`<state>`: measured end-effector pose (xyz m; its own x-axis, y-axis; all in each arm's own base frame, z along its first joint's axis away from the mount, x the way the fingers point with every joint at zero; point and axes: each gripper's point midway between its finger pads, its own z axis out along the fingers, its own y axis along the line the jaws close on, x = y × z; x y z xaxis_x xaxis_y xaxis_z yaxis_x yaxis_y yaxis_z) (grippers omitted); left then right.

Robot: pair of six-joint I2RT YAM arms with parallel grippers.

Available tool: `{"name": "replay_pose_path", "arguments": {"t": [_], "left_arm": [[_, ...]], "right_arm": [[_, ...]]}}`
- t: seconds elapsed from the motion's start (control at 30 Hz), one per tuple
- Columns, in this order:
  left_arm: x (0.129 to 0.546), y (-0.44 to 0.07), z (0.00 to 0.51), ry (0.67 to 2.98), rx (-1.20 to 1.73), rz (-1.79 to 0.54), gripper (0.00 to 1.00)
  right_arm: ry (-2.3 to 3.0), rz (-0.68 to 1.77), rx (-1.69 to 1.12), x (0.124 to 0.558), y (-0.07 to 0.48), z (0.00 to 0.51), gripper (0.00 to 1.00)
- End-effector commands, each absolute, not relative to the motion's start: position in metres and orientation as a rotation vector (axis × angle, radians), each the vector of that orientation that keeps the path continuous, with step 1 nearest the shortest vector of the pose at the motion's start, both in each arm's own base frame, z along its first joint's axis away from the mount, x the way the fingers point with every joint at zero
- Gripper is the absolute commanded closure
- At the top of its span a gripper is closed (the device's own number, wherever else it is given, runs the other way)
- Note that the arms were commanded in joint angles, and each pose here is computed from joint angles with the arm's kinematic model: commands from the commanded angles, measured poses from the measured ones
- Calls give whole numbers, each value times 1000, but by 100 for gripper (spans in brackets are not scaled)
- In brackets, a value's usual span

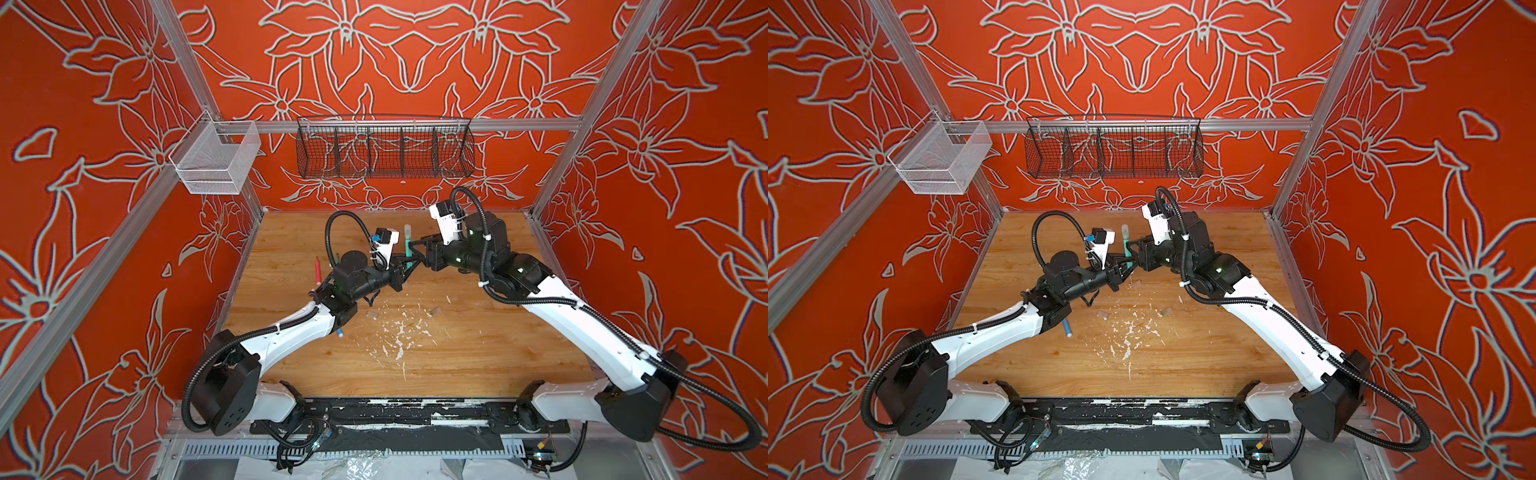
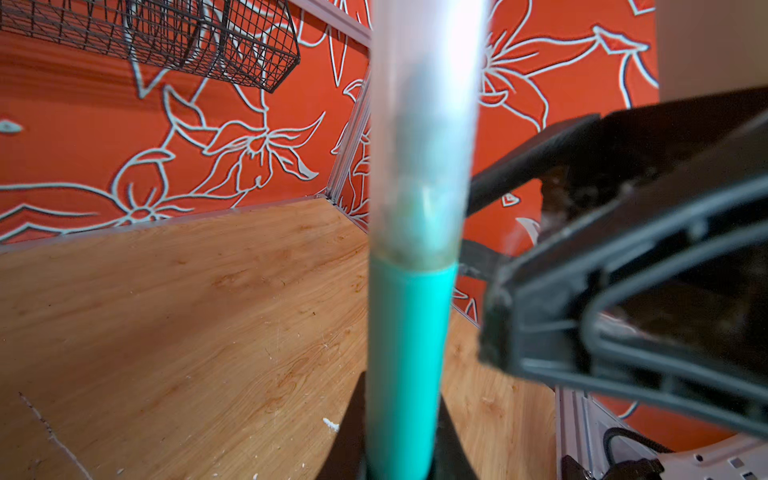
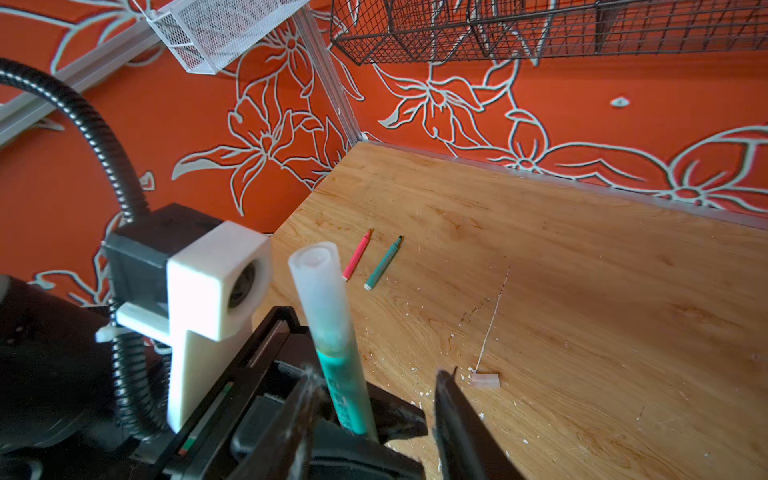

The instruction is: Insert the pens into the pen caps

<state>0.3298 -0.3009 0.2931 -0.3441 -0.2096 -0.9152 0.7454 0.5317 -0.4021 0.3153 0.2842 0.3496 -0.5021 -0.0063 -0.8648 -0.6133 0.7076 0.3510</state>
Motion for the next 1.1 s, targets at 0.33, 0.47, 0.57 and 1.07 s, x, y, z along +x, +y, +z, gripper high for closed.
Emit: {"name": "replay_pose_path", "arguments": {"t": [0.33, 0.47, 0.57, 1.07], "left_arm": [[326, -297, 323, 1506, 402, -1106, 100], [332, -292, 319, 1511, 333, -1116, 71], [336, -279, 309, 1512, 214, -1122, 40], [314, -151, 233, 1754, -386, -746, 11]], "right_arm": [[2004, 881, -552, 318, 312, 335, 93], [1985, 874, -516, 319, 308, 344, 100], [1972, 793, -471, 326, 296, 353, 100], [2430, 374, -90, 401, 150, 246, 100]]}}
